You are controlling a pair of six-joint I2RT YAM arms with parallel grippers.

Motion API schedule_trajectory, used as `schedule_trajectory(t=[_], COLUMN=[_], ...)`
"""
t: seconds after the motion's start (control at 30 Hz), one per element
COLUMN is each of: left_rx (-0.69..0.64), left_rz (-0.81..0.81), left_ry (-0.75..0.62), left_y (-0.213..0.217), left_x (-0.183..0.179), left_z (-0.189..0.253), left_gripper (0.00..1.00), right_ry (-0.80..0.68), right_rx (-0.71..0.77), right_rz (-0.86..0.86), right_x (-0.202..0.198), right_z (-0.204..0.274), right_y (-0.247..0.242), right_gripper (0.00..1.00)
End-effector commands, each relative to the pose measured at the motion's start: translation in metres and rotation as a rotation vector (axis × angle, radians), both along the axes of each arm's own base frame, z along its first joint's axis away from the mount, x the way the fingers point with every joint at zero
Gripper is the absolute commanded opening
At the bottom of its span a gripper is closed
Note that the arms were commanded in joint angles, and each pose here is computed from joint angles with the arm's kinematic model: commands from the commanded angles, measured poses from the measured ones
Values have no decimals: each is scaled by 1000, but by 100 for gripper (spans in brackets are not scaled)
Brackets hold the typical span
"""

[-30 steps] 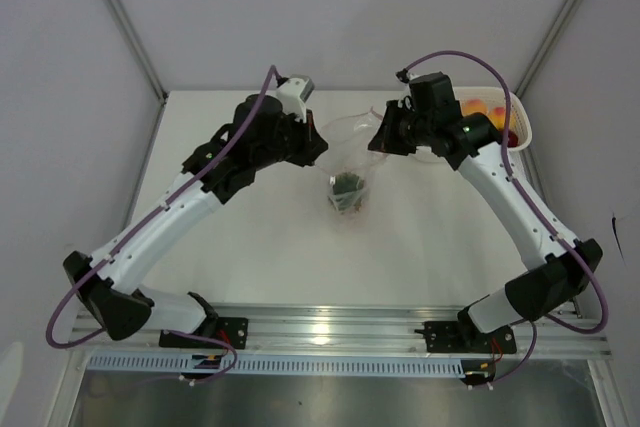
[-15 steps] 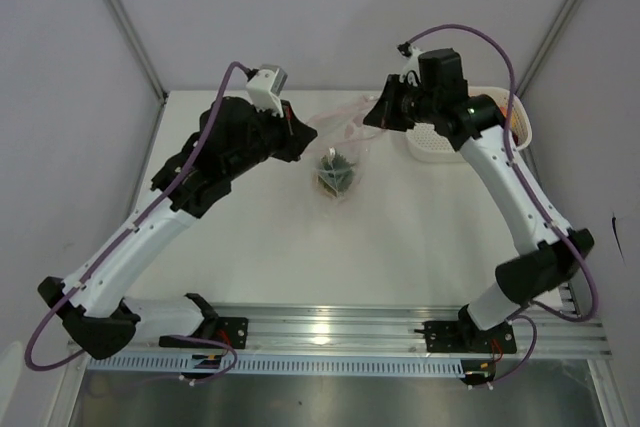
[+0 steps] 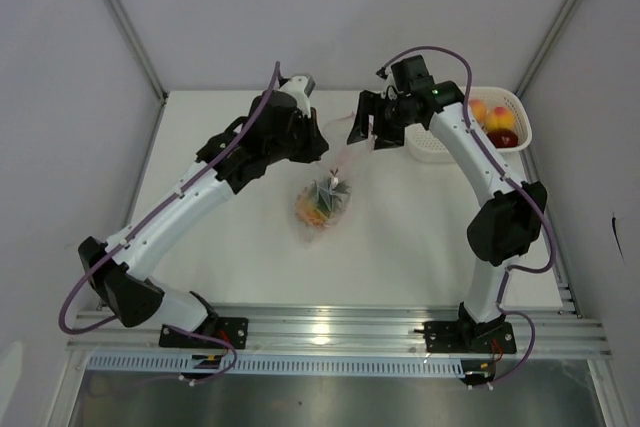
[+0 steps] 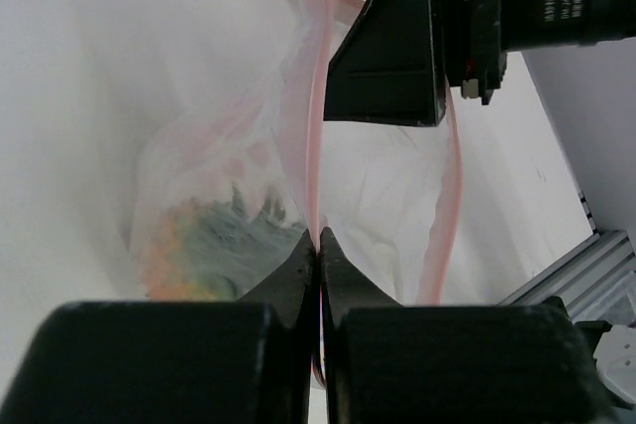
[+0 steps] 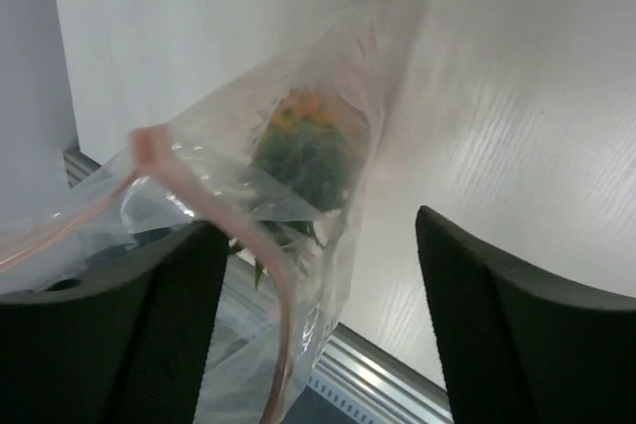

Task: Place the food in the zip-top bag and seal the zipper
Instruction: Adjust the zipper food storage bag at the center of the board, then pick up the fake fruit from the bin.

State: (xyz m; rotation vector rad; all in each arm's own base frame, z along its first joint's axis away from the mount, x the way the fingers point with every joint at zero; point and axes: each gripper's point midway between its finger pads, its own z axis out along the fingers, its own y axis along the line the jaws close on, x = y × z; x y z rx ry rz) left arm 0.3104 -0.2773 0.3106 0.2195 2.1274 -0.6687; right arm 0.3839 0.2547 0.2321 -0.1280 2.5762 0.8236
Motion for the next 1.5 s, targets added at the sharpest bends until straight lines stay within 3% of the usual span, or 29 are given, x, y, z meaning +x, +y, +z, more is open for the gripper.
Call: schedule_trajectory(t=[0.0, 0.07, 0.1, 0.37, 0.63, 1.07, 1.27, 1.47], left_rx=[-54, -56, -50, -72, -94, -142, -159, -149], left_rz=[4, 9, 14, 26, 20, -49, -69, -72], left_ry=[8, 15, 26, 14, -24, -11, 8, 26], left_y=[-12, -16, -18, -27, -28, -38, -41, -42], left_x=[11, 17, 21, 36, 41, 30, 24, 25], left_z=[8, 4, -1, 1, 16, 21, 10, 2], left_gripper=[1, 1, 1, 0, 1, 0, 1, 1], right_ry=[-109, -139, -172, -367, -498, -297, -236, -157], right_rx=[6, 5, -2, 45, -62, -365, -273, -332], right_rz=[17, 21, 9, -145, -522, -863, -817, -842], right_x=[4, 4, 7, 10, 48, 121, 147, 164], right_z=[33, 42, 51, 139, 161, 34, -4, -51], right_y=[-2, -3, -5, -52, -184, -335, -332, -340], right_gripper=[79, 98, 99, 99, 100, 99, 95, 93])
